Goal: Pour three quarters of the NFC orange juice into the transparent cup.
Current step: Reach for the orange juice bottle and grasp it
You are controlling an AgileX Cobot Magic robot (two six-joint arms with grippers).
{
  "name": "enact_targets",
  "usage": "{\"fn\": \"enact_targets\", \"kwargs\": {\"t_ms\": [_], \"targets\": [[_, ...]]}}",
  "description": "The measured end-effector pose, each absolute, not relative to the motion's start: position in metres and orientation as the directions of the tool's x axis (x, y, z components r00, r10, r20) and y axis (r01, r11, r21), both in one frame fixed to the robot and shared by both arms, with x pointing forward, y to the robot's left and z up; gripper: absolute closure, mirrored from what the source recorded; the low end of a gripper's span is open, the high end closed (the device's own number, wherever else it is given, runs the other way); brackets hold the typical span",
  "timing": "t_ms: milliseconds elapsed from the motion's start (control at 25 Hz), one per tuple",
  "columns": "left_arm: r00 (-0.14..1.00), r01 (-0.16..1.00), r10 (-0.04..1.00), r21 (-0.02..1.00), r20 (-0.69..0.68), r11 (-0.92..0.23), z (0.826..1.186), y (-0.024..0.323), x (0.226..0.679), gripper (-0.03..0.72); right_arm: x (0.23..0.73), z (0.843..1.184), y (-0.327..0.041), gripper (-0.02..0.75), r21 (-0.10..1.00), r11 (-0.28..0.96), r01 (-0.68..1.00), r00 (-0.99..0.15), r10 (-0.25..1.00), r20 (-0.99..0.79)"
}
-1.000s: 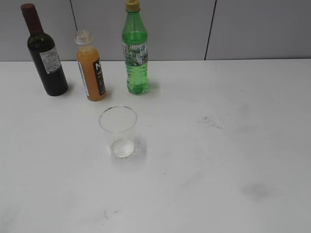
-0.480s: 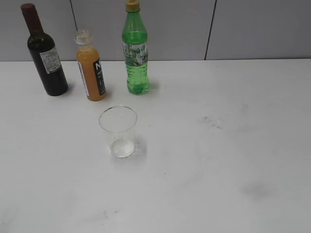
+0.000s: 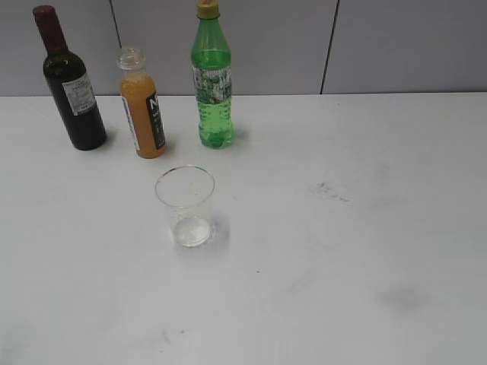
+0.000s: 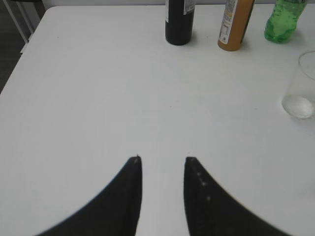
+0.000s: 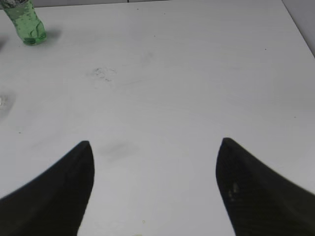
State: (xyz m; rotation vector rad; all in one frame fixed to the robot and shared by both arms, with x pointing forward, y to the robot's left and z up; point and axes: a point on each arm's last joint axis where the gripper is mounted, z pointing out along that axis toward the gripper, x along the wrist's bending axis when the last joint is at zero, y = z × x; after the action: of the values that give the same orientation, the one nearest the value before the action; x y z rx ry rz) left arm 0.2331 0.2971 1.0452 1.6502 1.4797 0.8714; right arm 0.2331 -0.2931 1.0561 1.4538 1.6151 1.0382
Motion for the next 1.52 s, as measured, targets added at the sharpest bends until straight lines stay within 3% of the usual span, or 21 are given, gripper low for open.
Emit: {"fn": "enact_targets", "kwargs": {"t_ms": [1520], "targets": [[0.103,0.491,0.995,0.869,0.009,-0.059,1.0452,0.2971,0.2331,0.45,0.2331,1.0561,-0.2931,0.147,0.908,0.041,0.417,-0.108,0.994,0.005]]}}
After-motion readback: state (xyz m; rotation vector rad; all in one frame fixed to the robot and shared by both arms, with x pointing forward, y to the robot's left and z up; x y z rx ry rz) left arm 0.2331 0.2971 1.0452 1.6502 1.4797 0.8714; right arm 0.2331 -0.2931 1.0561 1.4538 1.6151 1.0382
